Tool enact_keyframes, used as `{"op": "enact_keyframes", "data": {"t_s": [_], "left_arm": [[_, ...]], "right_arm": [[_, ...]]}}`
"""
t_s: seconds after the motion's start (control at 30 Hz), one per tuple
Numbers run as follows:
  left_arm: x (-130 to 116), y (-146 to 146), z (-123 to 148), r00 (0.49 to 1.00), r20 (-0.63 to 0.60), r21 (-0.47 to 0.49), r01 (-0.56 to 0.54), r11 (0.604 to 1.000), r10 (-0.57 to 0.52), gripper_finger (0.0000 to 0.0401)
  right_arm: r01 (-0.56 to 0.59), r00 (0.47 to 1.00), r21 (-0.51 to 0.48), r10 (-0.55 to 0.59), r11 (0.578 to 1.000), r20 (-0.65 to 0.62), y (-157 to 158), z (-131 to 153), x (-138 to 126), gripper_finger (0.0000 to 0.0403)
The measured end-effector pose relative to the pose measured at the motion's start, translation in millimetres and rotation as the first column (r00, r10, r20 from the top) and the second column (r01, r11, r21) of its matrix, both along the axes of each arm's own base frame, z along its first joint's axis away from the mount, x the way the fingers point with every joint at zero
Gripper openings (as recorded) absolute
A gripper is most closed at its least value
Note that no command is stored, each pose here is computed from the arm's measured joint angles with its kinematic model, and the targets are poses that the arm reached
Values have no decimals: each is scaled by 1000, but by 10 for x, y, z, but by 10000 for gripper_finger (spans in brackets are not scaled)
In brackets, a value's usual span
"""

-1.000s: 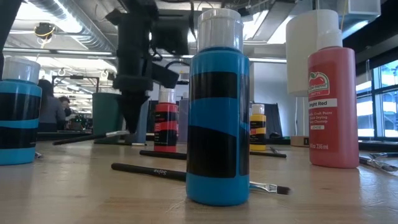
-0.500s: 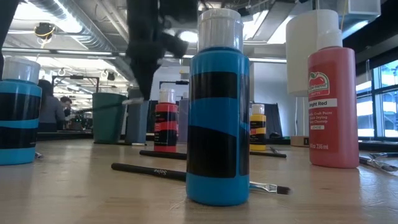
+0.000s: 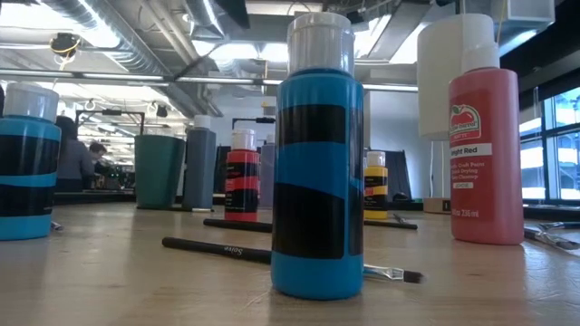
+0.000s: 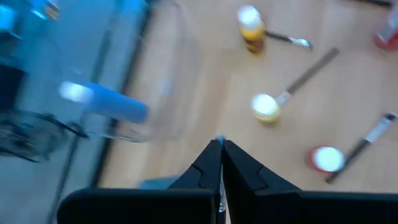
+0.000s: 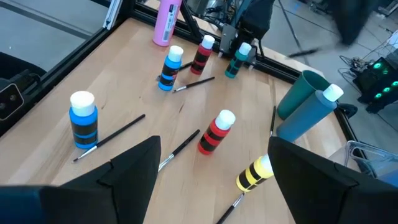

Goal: Pick & Place Paint Supplies
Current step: Put the silver paint brush into the green cup

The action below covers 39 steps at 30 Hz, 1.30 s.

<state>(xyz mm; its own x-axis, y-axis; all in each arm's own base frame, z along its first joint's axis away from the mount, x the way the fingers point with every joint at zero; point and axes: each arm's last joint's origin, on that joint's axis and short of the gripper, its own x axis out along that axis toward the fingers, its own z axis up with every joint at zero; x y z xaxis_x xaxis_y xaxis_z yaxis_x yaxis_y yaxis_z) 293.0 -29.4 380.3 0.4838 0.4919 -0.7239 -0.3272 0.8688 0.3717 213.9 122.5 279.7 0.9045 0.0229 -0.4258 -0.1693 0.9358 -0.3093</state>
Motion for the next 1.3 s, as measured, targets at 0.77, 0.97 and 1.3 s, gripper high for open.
{"op": "enact_keyframes", "data": {"t_s": [0.77,0.97,1.3], "left_arm": [[-1711,329,-484,648,760,185,-150,971,-44,2],[-1889,367,-716,597,802,188,-221,957,-19,2],[-1977,437,-1124,558,823,105,-332,937,105,2]], "right_arm": [[-9,1000,-7,9,1000,28,4,26,14,300],[8,1000,-6,-7,1000,30,-31,28,34,300],[49,999,-21,-49,999,6,-96,-42,131,300]]}}
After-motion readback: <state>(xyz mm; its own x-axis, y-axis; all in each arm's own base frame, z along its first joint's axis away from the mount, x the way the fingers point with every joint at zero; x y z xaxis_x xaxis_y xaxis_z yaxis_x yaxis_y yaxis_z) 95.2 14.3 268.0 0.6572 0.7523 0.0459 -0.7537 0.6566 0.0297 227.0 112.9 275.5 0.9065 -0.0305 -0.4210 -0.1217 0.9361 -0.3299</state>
